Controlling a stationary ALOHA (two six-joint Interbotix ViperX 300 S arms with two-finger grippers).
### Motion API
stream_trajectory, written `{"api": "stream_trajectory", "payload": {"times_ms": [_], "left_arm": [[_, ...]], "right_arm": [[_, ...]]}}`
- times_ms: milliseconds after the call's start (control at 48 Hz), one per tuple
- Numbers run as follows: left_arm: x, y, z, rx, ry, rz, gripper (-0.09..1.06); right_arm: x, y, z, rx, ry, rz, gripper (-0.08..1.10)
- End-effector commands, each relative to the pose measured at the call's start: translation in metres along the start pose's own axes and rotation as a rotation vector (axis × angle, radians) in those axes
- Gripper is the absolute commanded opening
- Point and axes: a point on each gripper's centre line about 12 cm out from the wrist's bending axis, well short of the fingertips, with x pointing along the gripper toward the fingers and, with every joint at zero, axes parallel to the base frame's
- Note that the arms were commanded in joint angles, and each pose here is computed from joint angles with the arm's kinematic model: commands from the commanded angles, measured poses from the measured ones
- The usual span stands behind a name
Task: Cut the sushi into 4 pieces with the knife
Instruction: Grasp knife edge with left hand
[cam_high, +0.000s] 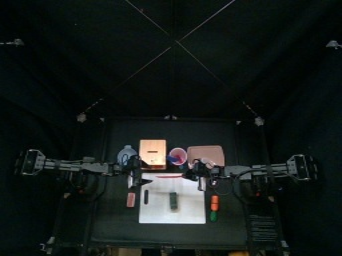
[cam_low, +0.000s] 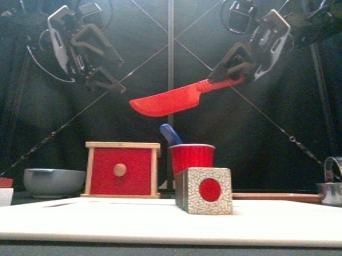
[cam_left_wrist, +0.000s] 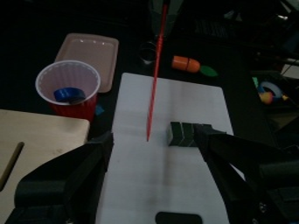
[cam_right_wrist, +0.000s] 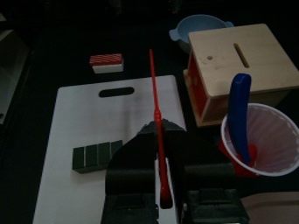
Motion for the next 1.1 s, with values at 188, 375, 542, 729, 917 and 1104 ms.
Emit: {"api": "stream_trajectory", "payload": {"times_ms": [188, 375, 542, 729, 917, 1104], "left_arm": [[0.034, 0.000, 0.002, 0.037, 0.053, 0.007, 0.93], [0.047, 0.000, -0.002, 0.045, 0.082, 0.010, 0.86], [0.053, 0.002, 0.001, 0.048, 0.082, 0.015, 0.86], [0.053, 0.001, 0.005, 0.057, 0.072, 0.014, 0.85], [0.054, 0.001, 0.004, 0.062, 0.076, 0.014, 0.82], [0.054, 0.001, 0.003, 0.071, 0.077, 0.013, 0.68]], "right_arm": [[-0.002, 0.004, 0.015, 0.002, -0.050, 0.010, 0.33], [-0.002, 0.005, 0.014, 0.001, -0.047, 0.013, 0.33], [-0.001, 0.005, 0.013, 0.000, -0.042, 0.014, 0.33], [0.000, 0.006, 0.012, -0.001, -0.039, 0.017, 0.33], [0.001, 0.006, 0.013, -0.001, -0.041, 0.017, 0.33], [0.001, 0.006, 0.013, 0.000, -0.047, 0.015, 0.33]]}}
